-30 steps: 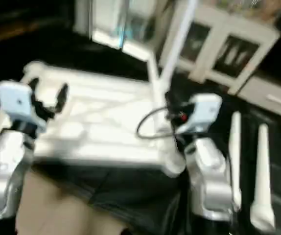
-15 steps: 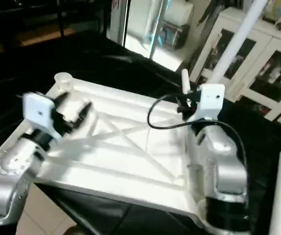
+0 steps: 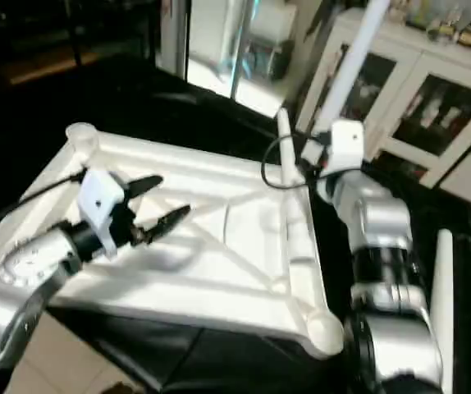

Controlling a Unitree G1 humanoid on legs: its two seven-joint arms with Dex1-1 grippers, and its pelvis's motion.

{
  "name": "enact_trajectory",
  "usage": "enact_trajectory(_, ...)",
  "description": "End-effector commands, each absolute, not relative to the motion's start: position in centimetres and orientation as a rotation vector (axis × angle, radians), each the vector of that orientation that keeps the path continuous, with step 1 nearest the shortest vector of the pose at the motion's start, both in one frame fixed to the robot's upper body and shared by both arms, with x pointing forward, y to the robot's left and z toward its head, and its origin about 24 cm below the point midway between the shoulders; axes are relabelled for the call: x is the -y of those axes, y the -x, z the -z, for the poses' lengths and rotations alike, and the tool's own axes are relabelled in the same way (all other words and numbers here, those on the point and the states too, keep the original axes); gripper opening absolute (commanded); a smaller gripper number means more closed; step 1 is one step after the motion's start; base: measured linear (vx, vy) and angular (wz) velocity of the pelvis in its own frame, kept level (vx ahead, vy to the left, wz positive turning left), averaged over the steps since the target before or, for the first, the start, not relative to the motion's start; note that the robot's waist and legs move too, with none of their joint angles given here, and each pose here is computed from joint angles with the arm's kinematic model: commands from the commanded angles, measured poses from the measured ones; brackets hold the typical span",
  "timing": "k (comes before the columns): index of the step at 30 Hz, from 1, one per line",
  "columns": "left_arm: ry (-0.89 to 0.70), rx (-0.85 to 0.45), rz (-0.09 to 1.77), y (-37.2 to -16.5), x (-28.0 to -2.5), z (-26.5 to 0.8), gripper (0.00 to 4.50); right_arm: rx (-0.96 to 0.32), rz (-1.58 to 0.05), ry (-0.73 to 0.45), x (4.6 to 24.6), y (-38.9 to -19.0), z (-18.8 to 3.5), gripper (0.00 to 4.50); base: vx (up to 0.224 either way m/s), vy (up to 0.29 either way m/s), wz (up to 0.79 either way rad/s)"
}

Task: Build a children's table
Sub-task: Pick table leg

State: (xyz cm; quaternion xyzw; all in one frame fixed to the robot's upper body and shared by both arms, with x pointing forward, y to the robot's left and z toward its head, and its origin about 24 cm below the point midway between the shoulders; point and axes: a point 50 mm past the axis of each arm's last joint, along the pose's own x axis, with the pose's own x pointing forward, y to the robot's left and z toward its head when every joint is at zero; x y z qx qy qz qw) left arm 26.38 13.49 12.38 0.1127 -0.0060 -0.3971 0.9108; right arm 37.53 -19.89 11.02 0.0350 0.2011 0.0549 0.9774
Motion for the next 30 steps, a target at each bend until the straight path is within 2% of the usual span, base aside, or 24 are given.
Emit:
enact_trajectory(1,-0.237,0.0,0.876,-26.3,-13.0,-12.5,3.76,-0.411,-0.103,-0.049,20.4,-38.0,-11.2,3.14,0.0,0.0,0.0)
enact_trajectory(3,-0.233,0.002,0.895,-26.2,-12.9,-12.7,3.76,-0.416,-0.108,-0.044,20.3,-38.3,-11.2,3.2,0.0,0.0,0.0)
enact_trajectory(4,-0.232,0.002,0.907,-26.1,-12.8,-12.9,3.76,-0.425,-0.12,-0.047,20.1,-38.5,-11.2,3.51,0.0,0.0,0.0)
enact_trajectory(6,-0.231,0.001,0.932,-26.0,-12.6,-13.1,3.76,-0.442,-0.136,-0.05,19.9,-38.9,-11.1,3.56,0.0,0.0,0.0)
enact_trajectory(8,-0.232,-0.001,0.947,-25.9,-12.4,-13.2,3.76,-0.457,-0.138,-0.018,19.9,-39.1,-10.9,3.58,0.0,0.0,0.0)
enact_trajectory(10,-0.226,-0.002,0.978,-25.7,-11.9,-13.3,3.76,-0.481,-0.148,0.025,20.1,-39.0,-10.7,3.81,0.0,0.0,0.0)
enact_trajectory(13,-0.209,-0.013,1.023,-25.3,-11.3,-13.2,3.76,-0.604,-0.187,0.099,20.1,-38.7,-9.6,3.92,0.0,0.0,0.0)
enact_trajectory(15,-0.214,-0.028,1.039,-25.2,-11.1,-12.9,3.76,-0.659,-0.228,0.069,19.7,-38.5,-9.0,3.92,0.0,0.0,0.0)
enact_trajectory(18,-0.226,-0.031,1.038,-25.3,-10.9,-12.9,3.76,-0.737,-0.203,0.075,19.7,-38.1,-7.9,3.92,0.0,0.0,0.0)
enact_trajectory(24,-0.24,-0.037,1.038,-25.5,-11.0,-13.1,3.76,-0.797,-0.139,0.003,20.3,-37.5,-6.1,3.92,0.0,0.0,0.0)
enact_trajectory(29,-0.246,-0.038,1.043,-25.5,-11.0,-13.2,3.76,-0.842,-0.15,-0.075,20.5,-36.9,-5.2,3.92,0.0,0.0,0.0)
enact_trajectory(30,-0.248,-0.038,1.043,-25.5,-11.0,-13.2,3.76,-0.851,-0.155,-0.095,20.5,-36.8,-5.1,3.65,0.0,0.0,0.0)
